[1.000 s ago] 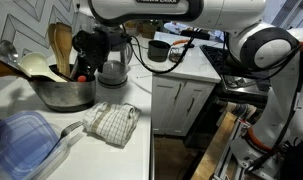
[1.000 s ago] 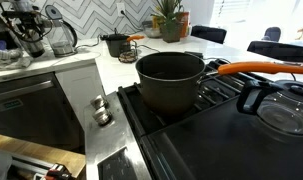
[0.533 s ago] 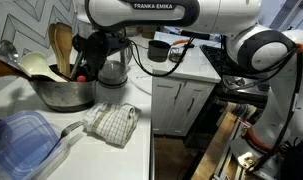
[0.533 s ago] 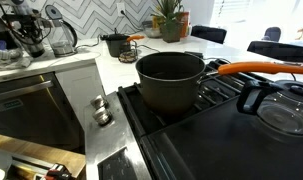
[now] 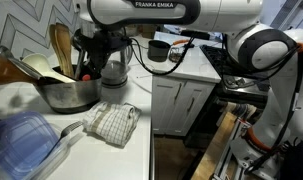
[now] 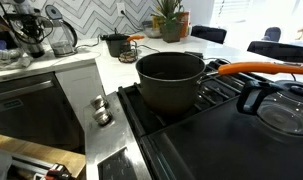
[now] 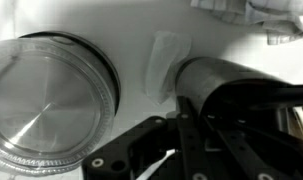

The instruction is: Place the utensil holder next to the stove

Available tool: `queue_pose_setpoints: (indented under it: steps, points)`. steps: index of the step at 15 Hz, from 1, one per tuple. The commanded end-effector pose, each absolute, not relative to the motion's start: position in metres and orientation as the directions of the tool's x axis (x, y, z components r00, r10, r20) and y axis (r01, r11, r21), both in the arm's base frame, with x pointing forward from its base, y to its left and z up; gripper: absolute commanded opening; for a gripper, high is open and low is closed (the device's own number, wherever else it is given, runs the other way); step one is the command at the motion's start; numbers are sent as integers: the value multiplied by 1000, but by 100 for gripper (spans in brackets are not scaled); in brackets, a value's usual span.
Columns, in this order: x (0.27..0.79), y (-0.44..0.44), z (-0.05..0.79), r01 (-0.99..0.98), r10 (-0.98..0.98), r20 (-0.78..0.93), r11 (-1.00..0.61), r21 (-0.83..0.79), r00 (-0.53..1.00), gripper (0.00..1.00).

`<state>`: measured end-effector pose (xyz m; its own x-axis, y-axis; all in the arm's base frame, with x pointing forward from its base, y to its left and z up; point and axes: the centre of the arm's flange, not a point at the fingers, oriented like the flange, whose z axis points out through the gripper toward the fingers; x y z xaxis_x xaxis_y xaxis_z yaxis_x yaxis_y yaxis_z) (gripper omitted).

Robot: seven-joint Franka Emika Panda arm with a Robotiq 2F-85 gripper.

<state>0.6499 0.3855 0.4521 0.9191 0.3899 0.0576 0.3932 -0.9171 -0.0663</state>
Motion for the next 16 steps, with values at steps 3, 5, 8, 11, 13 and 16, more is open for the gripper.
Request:
queue_pose_setpoints:
  steps: [3,5,8,11,13,16]
  points:
    - [625,353,464,377,377,-7,-926,-37,926,1]
    - [618,348,465,373,374,-29,-927,-35,927,1]
    - [606,340,467,369,370,-67,-929,-27,927,1]
    - [597,329,465,377,377,-76,-926,-18,923,1]
    - [592,318,462,375,375,-70,-927,-19,924,1]
    - [591,296,458,367,367,-31,-930,-15,930,1]
